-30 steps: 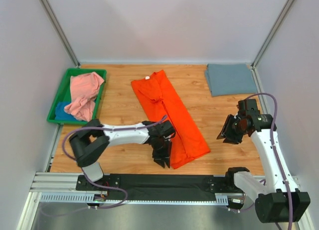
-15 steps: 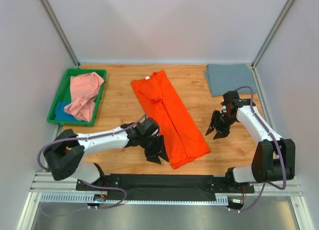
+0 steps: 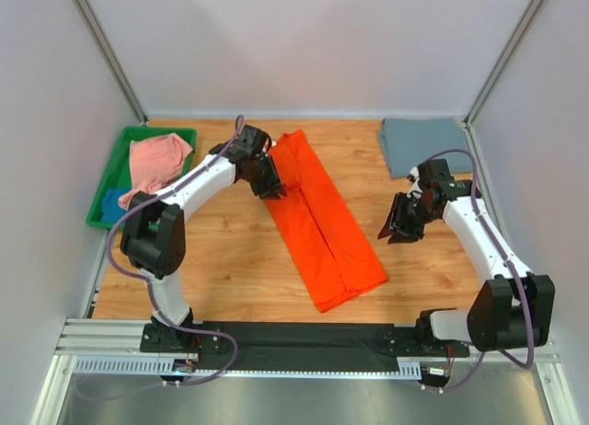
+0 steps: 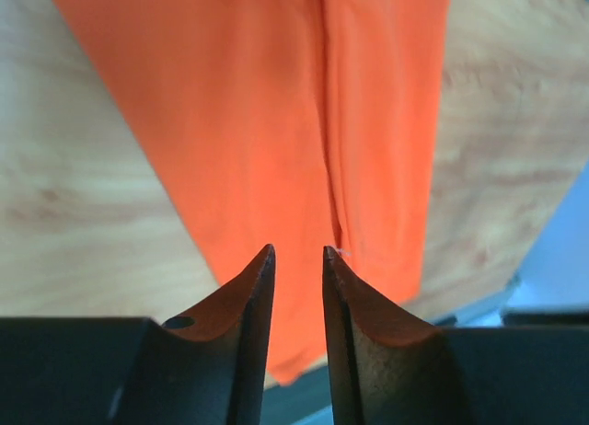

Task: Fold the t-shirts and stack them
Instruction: Fold the tshirt

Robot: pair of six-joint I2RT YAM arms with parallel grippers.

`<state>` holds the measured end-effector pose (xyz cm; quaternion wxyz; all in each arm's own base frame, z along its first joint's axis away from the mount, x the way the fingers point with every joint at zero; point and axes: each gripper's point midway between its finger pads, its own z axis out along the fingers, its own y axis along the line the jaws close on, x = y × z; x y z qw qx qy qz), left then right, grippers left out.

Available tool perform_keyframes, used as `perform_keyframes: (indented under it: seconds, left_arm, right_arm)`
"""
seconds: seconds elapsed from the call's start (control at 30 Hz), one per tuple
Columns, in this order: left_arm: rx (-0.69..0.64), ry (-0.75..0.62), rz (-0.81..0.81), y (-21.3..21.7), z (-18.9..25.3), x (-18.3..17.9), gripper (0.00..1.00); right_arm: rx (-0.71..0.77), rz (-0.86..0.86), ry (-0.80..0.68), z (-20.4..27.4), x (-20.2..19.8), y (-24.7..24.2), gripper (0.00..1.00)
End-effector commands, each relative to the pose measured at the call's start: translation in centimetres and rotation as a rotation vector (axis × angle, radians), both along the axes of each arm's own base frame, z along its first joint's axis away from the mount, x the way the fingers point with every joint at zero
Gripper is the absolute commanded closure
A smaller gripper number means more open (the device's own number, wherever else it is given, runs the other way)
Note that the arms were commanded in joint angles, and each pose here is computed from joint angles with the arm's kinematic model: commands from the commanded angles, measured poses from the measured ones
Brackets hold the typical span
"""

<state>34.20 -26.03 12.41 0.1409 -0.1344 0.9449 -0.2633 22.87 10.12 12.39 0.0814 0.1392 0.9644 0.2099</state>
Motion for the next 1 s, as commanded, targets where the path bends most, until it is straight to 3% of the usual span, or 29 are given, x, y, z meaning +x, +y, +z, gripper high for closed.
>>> perform_keyframes:
  seconds: [0.0, 0.03, 0.1, 0.13, 0.2, 0.4, 0.7, 0.97]
  left_arm:
    - [0.150, -0.024, 0.012, 2.7, -1.9, 3.7, 0.67]
    - [0.149, -0.072, 0.019, 2.3, -0.5, 5.7, 0.69]
    - [0.250, -0.008, 0.015, 3.1, -3.4, 6.8, 0.77]
    - [0.251, -0.040, 0.024, 2.7, -2.0, 8.5, 0.79]
    - [0.328, 0.058, 0.035, 3.7, -5.1, 8.6, 0.83]
    - [0.330, 0.055, 0.115, 5.3, -6.7, 10.9, 0.84]
    - [0.373, 0.156, 0.178, 10.3, -10.5, 13.1, 0.83]
    - [0.193, -0.002, 0.209, 10.9, -9.7, 20.2, 0.78]
  right_arm:
    - [0.091, 0.016, -0.099, 2.7, 0.2, 1.4, 0.64]
    - [0.098, 0.016, -0.111, 3.0, 0.3, 1.5, 0.65]
    - [0.120, 0.007, -0.134, 3.5, 0.6, 1.9, 0.66]
    - [0.128, 0.003, -0.143, 3.5, 0.8, 1.9, 0.66]
    - [0.148, -0.007, -0.155, 3.6, 1.3, 2.3, 0.66]
    - [0.126, -0.020, -0.144, 3.7, 2.3, 2.0, 0.69]
    - [0.151, -0.080, -0.154, 4.4, 3.4, 2.3, 0.69]
    - [0.161, -0.083, -0.151, 4.6, 3.1, 2.7, 0.70]
